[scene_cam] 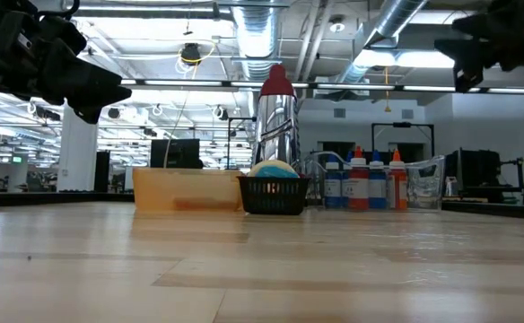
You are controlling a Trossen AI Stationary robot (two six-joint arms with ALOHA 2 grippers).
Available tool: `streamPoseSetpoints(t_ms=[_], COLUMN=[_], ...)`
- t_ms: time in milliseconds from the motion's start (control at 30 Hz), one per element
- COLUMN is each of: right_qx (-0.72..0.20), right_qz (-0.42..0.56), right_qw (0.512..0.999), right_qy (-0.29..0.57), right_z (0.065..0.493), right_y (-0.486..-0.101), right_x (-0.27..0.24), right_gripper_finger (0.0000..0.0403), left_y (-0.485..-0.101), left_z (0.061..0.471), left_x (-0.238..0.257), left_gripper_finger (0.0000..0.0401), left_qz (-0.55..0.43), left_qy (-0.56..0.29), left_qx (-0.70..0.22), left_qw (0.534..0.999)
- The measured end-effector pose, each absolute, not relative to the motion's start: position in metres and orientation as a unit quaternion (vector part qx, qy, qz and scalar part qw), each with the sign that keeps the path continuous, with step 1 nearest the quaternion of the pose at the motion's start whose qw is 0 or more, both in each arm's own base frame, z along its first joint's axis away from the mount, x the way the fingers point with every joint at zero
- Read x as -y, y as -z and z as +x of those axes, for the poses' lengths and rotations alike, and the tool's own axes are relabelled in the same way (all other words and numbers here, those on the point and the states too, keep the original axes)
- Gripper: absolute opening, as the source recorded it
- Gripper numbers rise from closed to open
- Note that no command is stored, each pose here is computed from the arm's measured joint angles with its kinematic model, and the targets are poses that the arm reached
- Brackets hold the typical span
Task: Pick & Place Food Item
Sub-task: Return to Home Position
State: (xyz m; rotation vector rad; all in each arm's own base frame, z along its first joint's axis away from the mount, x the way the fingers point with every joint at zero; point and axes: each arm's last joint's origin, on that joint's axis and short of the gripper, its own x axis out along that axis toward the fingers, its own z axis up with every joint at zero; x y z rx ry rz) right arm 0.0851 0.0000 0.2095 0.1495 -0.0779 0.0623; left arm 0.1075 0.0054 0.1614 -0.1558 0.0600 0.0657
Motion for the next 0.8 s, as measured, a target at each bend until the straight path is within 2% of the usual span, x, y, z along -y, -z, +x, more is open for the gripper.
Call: streamPoseSetpoints(t_ms=[300,500,800], right_qx=[0.010,0.014,0.007], right_qz=[0.107,0.060,0.087], right_qw=[0.994,0.998,0.996], right_qy=[-0.025,-0.025,-0.009], right_z=[0.097,0.097,0.098], right_y=[-0.170,-0.169,-0.167], right_x=[0.001,0.001,0.002], right_gripper_finger=[0.0164,0.0164,0.0164], left_y=[-0.162,-0.162,-0.162], left_z=[0.108,0.108,0.108], left_x=[-0.005,-0.005,-0.005], left_gripper_finger=[0.0154,0.0154,0.0154], left_qz=[-0.078,-0.078,-0.078], left_qy=[-0.033,-0.033,-0.033], left_qx=[-0.029,-0.029,-0.029], left_qw=[0.996,0.996,0.996])
